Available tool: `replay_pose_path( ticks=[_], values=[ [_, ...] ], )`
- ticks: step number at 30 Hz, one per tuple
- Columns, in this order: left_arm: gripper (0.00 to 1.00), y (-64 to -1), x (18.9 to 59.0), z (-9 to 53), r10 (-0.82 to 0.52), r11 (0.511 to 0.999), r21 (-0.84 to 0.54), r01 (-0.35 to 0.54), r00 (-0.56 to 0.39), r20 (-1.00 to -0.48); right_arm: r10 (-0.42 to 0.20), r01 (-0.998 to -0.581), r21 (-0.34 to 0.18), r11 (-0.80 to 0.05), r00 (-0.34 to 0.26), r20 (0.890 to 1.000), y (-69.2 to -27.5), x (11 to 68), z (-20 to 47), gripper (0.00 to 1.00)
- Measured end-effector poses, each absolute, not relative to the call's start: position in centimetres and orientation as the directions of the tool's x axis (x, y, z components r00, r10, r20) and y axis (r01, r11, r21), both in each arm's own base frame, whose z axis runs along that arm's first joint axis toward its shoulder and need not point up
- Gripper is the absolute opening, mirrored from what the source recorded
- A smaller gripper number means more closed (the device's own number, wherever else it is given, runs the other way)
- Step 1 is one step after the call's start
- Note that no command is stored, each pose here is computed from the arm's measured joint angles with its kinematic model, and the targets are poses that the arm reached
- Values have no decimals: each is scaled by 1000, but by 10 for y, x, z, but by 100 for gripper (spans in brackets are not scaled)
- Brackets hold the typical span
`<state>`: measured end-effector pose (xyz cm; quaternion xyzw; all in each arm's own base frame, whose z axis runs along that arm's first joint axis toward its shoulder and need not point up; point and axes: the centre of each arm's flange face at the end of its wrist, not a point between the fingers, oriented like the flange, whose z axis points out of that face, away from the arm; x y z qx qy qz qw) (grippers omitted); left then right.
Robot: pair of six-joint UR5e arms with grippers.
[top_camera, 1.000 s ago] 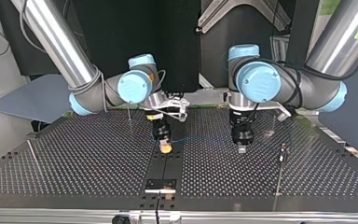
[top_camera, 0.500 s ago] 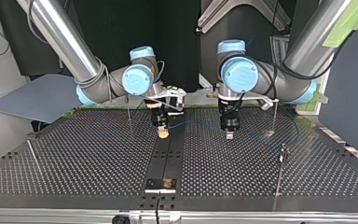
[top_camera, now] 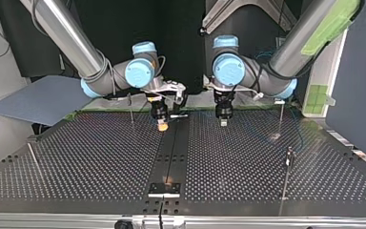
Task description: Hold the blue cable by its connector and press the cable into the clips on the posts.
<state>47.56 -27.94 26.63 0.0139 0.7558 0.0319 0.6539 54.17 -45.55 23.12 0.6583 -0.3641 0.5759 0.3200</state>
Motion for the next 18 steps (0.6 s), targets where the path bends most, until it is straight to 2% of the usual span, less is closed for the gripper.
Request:
replay_pose_path(
  ticks=[18],
  values=[
    [2, -313, 462, 198, 56, 998, 53, 28, -146, -988, -124, -864, 5, -504, 78, 989, -440, 509, 170, 16]
  ],
)
